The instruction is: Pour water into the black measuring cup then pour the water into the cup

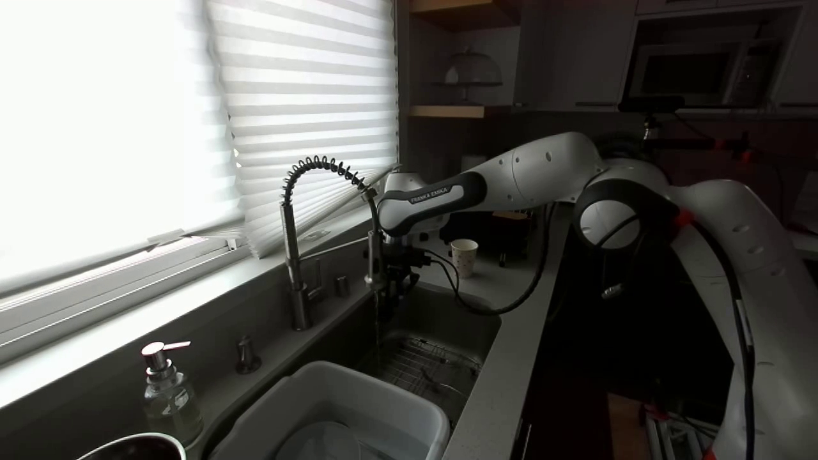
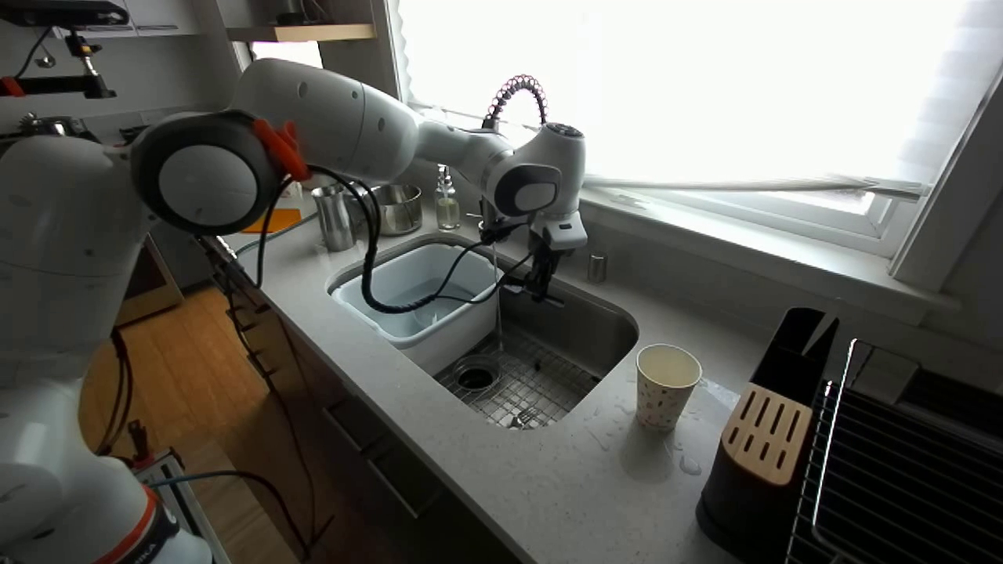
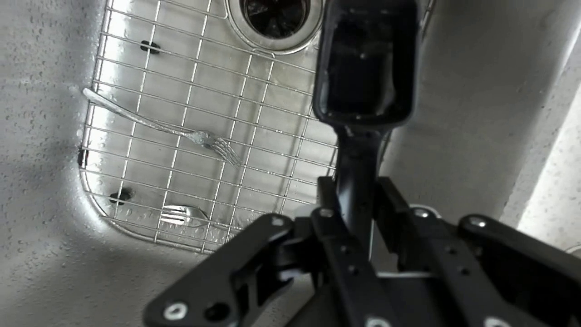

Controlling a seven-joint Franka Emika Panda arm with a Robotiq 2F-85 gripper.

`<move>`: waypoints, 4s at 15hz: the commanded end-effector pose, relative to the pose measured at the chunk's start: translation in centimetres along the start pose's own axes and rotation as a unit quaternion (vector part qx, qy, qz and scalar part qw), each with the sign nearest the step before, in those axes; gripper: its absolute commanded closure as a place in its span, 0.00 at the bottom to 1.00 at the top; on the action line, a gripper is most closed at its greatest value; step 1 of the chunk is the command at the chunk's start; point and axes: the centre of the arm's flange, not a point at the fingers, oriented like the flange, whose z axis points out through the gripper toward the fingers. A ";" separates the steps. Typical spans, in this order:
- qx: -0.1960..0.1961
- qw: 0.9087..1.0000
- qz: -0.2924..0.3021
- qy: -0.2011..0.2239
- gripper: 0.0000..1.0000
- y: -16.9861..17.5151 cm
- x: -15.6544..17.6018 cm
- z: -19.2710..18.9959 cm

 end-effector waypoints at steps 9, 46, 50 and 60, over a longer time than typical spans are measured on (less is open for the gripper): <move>-0.014 0.999 0.010 -0.041 0.94 -0.6 0.5 0.2; -0.071 0.987 -0.043 0.136 0.94 11.7 14.7 -15.7; -0.057 0.987 -0.035 0.144 0.74 12.0 15.4 -16.2; -0.052 0.982 0.000 0.182 0.94 13.8 18.4 -18.1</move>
